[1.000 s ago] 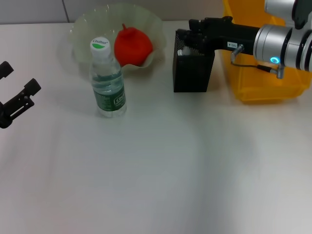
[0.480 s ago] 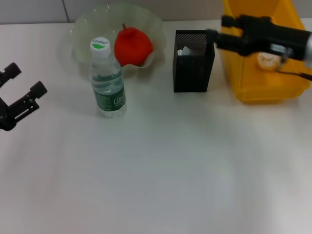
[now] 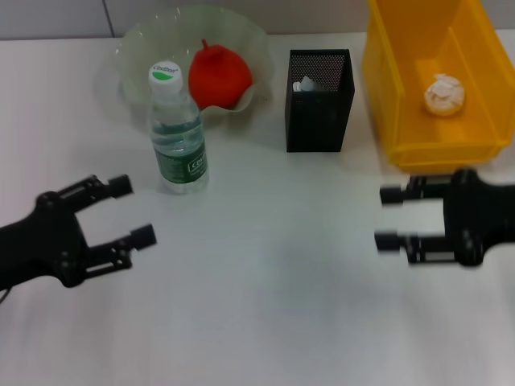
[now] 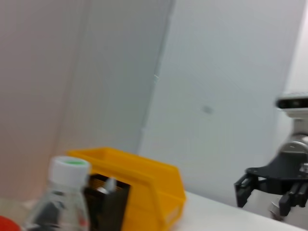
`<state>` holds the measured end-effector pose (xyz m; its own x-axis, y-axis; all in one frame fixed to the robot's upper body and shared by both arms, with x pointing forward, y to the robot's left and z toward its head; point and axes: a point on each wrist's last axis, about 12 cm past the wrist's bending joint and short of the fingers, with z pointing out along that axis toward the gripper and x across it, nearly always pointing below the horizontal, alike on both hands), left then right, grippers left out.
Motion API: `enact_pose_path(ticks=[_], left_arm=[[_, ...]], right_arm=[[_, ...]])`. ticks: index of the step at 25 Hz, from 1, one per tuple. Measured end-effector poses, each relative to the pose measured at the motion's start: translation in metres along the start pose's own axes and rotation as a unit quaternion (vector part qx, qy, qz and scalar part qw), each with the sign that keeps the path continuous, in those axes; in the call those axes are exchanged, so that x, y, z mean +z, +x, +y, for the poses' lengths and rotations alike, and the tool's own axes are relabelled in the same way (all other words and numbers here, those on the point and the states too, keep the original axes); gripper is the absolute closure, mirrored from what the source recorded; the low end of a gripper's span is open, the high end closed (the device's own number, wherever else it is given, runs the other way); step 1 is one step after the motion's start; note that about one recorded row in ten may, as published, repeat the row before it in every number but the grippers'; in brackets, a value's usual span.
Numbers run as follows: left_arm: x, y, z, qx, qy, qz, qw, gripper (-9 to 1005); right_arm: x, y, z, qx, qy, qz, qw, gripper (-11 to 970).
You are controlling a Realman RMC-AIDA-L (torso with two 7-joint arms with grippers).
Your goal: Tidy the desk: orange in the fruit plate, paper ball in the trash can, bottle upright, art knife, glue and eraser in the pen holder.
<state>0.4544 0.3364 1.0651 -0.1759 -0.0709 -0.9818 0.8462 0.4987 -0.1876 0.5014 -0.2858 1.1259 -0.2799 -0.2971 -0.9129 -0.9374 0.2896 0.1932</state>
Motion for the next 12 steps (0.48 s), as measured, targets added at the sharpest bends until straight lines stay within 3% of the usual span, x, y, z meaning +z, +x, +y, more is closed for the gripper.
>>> enact_pose_path(ticks=[1,6,12], left_arm=[[0.010,0.000,-0.002,-0.007,0.049,0.031,0.998,162],[0.026,-0.001,0.001,-0.026,0.093,0.076,0.992,162],[0.034,-0.002,0.001,-0.037,0.114,0.096,0.988,162]], right_arm=[[0.001,0.004,0.002,-0.003,-0.008,0.009,1.000,304],[0.010,0.017,0.007,-0.023,-0.044,0.012,0.999,304],[0.015,0.028,0.006,-0.038,-0.047,0.008,0.998,304]])
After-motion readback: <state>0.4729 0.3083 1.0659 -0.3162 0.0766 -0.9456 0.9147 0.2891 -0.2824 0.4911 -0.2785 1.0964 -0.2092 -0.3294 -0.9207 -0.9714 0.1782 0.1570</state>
